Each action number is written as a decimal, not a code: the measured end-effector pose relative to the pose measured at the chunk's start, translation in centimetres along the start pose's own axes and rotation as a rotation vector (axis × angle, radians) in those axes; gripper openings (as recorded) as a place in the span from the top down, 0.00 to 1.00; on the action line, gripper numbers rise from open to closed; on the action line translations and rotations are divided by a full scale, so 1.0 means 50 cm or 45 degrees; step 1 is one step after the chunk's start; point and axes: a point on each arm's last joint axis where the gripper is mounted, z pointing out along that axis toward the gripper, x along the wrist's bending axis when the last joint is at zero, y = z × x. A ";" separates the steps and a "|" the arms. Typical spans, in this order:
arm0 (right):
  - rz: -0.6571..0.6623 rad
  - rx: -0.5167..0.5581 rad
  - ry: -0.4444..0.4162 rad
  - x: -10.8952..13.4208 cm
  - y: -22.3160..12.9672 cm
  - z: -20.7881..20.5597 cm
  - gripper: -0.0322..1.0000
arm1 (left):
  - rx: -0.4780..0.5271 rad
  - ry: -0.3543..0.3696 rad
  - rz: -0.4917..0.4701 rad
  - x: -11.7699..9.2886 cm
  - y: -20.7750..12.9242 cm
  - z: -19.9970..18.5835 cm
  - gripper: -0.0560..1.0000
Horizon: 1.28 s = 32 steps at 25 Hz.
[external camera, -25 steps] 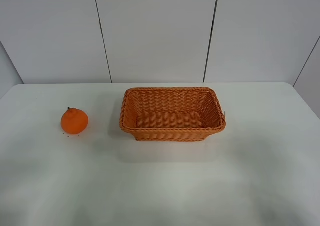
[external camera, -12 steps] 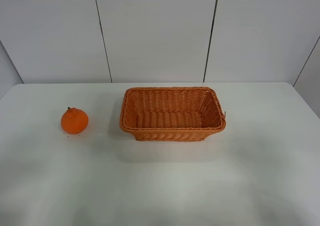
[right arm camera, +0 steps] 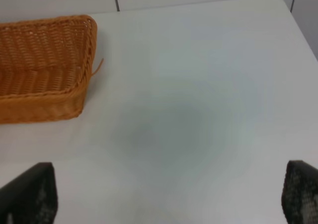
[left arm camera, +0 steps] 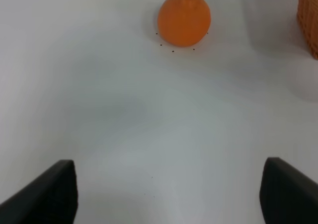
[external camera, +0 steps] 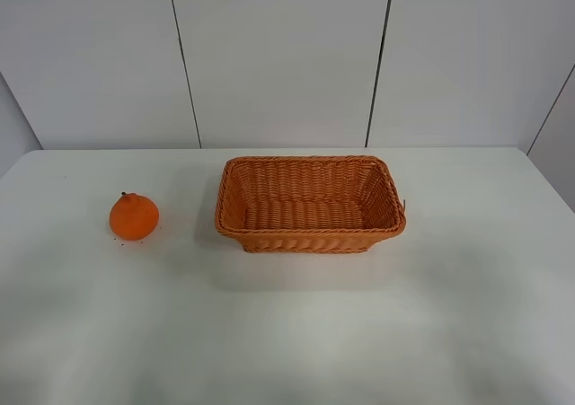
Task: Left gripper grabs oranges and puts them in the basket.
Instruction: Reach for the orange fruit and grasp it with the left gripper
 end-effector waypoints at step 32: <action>-0.001 0.000 -0.001 0.000 0.000 0.000 0.30 | -0.046 -0.012 -0.009 0.001 0.039 -0.084 0.01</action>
